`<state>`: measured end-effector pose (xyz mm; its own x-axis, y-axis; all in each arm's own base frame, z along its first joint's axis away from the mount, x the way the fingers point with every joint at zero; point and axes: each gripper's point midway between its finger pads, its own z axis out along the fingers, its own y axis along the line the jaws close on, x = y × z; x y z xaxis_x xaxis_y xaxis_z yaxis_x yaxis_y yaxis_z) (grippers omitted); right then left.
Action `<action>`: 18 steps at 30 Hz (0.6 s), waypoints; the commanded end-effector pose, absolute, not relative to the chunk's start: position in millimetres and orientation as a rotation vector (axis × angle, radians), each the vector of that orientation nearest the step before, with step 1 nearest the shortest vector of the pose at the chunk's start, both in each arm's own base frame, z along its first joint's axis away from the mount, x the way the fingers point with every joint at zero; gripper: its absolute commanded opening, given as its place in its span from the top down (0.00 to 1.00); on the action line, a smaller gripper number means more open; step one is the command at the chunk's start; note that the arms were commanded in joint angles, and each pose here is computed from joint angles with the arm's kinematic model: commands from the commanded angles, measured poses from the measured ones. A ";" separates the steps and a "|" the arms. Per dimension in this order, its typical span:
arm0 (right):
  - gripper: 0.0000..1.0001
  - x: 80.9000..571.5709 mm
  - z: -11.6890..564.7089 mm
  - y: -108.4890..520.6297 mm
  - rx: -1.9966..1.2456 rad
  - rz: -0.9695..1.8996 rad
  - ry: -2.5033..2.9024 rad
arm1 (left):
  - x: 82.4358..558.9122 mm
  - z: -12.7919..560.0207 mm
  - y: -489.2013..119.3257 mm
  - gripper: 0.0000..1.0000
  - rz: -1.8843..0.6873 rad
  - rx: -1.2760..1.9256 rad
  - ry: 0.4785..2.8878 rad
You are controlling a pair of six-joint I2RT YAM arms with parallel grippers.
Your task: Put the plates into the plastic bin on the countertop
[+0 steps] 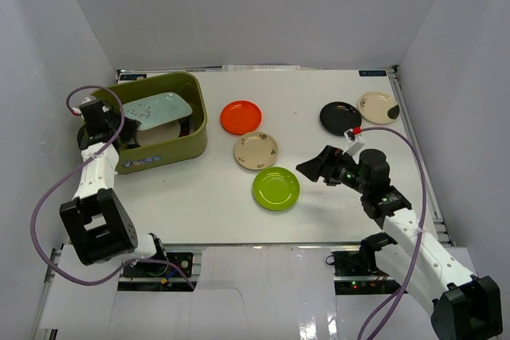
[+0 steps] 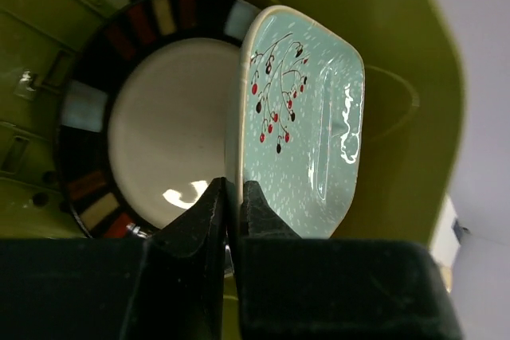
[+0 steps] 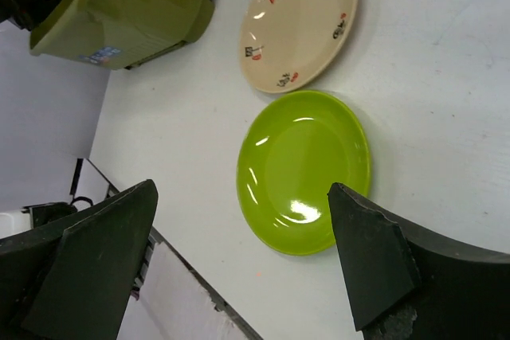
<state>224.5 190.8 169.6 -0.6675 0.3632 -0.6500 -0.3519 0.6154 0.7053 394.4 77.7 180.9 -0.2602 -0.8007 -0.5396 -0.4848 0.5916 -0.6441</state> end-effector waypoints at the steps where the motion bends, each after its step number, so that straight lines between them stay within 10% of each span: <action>1: 0.06 229.1 147.5 184.5 0.003 1.032 2.048 | 414.8 215.1 92.1 1.00 -0.410 -0.961 1.815; 6: 0.06 229.2 111.3 178.7 0.017 0.960 2.151 | 420.8 187.7 88.2 0.94 -0.434 -0.976 1.889; 13: 0.10 213.3 73.1 183.8 0.033 0.998 2.243 | 414.5 184.8 85.9 0.11 -0.441 -0.987 1.884; 18: 0.14 195.8 43.8 185.7 0.063 1.021 2.315 | 407.8 205.6 81.2 0.02 -0.461 -0.962 1.843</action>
<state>195.5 179.2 43.2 -0.8287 0.2643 -0.4934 -0.1633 0.7290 0.6648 404.3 85.8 152.8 -0.2873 -0.8034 -0.5215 -0.5227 0.5878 -0.6175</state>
